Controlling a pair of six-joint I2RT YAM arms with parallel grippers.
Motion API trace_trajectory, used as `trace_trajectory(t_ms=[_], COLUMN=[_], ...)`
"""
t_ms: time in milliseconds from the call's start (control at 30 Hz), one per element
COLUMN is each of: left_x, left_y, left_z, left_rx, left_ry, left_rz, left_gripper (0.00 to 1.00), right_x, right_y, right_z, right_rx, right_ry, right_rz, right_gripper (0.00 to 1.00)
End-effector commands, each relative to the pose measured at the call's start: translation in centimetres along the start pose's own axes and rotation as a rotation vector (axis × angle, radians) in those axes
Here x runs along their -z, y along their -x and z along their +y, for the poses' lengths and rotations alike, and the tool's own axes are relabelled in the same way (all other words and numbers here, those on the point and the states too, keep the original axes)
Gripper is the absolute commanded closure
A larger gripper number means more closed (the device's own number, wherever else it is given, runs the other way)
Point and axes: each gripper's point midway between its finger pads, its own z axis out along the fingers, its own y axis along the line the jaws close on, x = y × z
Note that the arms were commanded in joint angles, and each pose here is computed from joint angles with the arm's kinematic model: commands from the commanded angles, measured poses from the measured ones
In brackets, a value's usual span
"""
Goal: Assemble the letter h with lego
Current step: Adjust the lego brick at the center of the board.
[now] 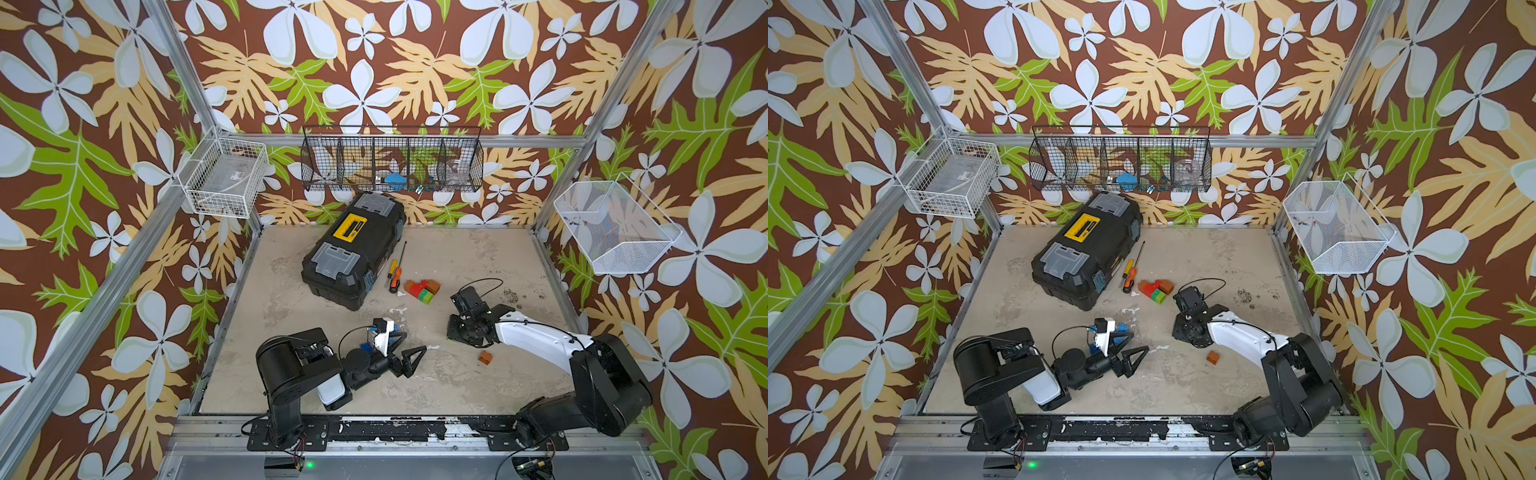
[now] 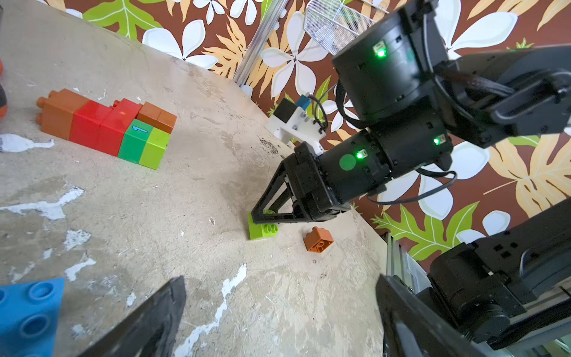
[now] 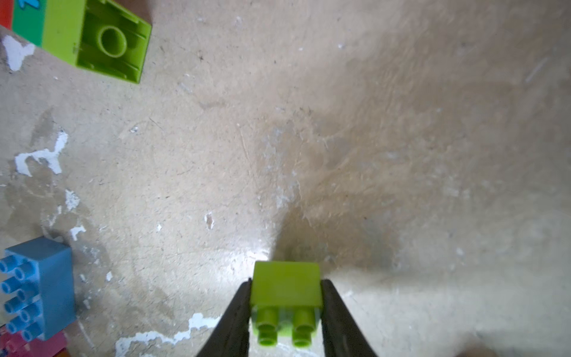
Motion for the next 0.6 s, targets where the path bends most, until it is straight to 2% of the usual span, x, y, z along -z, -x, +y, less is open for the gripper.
trace_trajectory(t_ms=[0,167,300,567], left_x=[-0.2,-0.2,-0.2,-1.0], left_y=[0.1,-0.3,-0.3,-1.7], left_z=[-0.6,-0.3,-0.5,-0.3], left_rx=[-0.05,-0.051,-0.061,-0.053], left_ry=[-0.029,-0.02,-0.03,-0.03], left_rz=[-0.003,0.008,0.013,0.072], left_gripper=[0.0,0.0,0.0,0.0], right_x=[-0.5,-0.2,2.5,6.3], right_y=[0.5,1.9,2.9,0.2], right_z=[0.7,1.9,0.9,-5.4], right_rx=[0.067,0.089,0.093,-0.153], right_ry=[0.005,0.028,-0.025,-0.137], right_rz=[0.0,-0.016,-0.072,-0.159], right_gripper=[0.59,0.47,0.43,0.41])
